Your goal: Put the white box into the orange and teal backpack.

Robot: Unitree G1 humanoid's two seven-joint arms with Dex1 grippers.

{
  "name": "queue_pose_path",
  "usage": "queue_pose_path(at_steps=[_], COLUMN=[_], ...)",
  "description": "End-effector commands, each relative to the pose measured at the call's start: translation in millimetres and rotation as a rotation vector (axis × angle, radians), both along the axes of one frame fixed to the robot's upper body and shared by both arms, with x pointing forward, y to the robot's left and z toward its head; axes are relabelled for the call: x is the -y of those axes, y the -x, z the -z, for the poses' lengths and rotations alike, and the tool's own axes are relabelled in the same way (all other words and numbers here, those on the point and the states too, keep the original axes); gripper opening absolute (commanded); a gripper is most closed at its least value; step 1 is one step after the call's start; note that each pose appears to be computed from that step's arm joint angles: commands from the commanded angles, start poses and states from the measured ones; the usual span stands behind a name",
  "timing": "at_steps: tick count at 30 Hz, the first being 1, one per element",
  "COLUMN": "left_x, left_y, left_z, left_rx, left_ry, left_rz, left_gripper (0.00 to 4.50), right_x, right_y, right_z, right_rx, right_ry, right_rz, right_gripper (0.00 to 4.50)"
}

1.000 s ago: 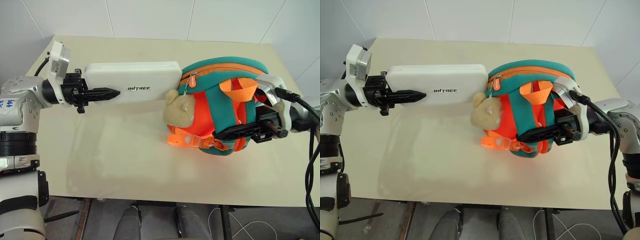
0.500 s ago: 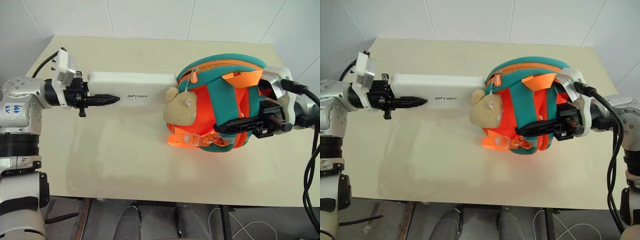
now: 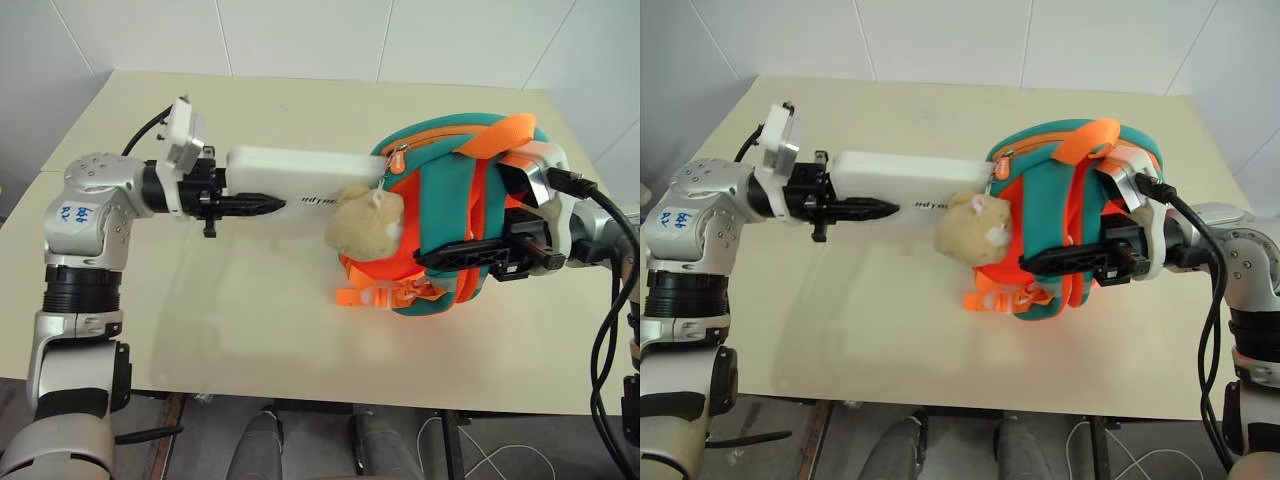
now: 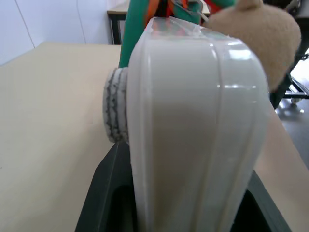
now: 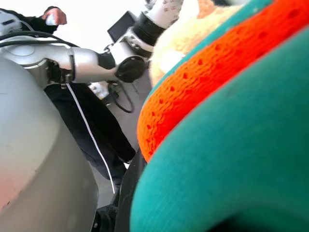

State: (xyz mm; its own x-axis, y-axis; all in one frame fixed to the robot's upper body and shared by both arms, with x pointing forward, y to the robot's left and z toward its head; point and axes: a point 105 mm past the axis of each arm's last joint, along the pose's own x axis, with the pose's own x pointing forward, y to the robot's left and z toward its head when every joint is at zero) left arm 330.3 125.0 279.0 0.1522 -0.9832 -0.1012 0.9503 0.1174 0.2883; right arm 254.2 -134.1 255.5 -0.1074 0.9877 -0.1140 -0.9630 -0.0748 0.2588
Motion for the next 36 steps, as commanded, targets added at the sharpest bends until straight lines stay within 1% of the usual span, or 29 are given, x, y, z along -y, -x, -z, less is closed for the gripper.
queue_pose_path(at_steps=[1,2,3,5,6,8,9,11,12,13,17,21,28,30,33,34,35,36], left_x=[21,26,33,47,53,63,70,86,93,98,116,137,148,145,136,125,113,105], left_y=[1,-4,-3,-6,-7,-10,-10,-14,-16,-17,-21,-27,-35,-31,-29,-30,-29,-28], left_z=[-19,-15,-17,-15,-11,2,5,10,13,16,21,13,11,11,9,5,2,0], left_rx=[0.037,0.072,0.064,0.057,0.042,0.065,0.055,0.023,-0.031,-0.049,-0.005,0.013,0.045,0.054,0.080,0.122,0.154,0.175], left_ry=[0.004,-0.051,-0.040,-0.061,-0.083,-0.164,-0.170,-0.152,-0.139,-0.140,-0.105,-0.008,0.048,0.033,0.024,0.015,0.002,-0.008], left_rz=[0.004,-0.033,-0.019,-0.011,-0.002,0.005,0.029,0.059,0.059,0.070,0.099,0.100,0.053,0.070,0.073,0.062,0.064,0.065], left_gripper=[1.24,1.24,1.24,1.24,1.24,1.24,1.24,1.24,1.24,1.24,1.24,1.24,1.24,1.99,2.87,3.06,3.41,3.41], right_x=[-5,-6,-7,-7,-7,-8,-8,-10,-11,-12,-13,-13,-15,-15,-15,-14,-13,-13], right_y=[5,5,5,5,5,4,3,2,2,2,3,3,4,4,4,3,2,2], right_z=[-2,-1,0,2,2,3,3,5,6,6,9,11,13,13,13,14,14,15], right_rx=[0.024,0.024,0.027,0.028,0.029,0.032,0.034,0.039,0.041,0.043,0.049,0.059,0.065,0.066,0.067,0.068,0.068,0.068], right_ry=[-0.006,-0.005,0.002,0.008,0.009,0.008,0.006,0.005,0.004,0.003,0.001,-0.005,-0.015,-0.018,-0.021,-0.021,-0.020,-0.019], right_rz=[-0.026,-0.028,-0.031,-0.035,-0.034,-0.032,-0.031,-0.030,-0.030,-0.029,-0.017,0.008,0.028,0.032,0.037,0.045,0.052,0.058], right_gripper=[0.03,0.03,0.03,0.03,0.03,0.03,0.03,0.03,0.03,0.03,0.03,0.03,0.03,0.00,0.00,0.00,0.00,0.00])
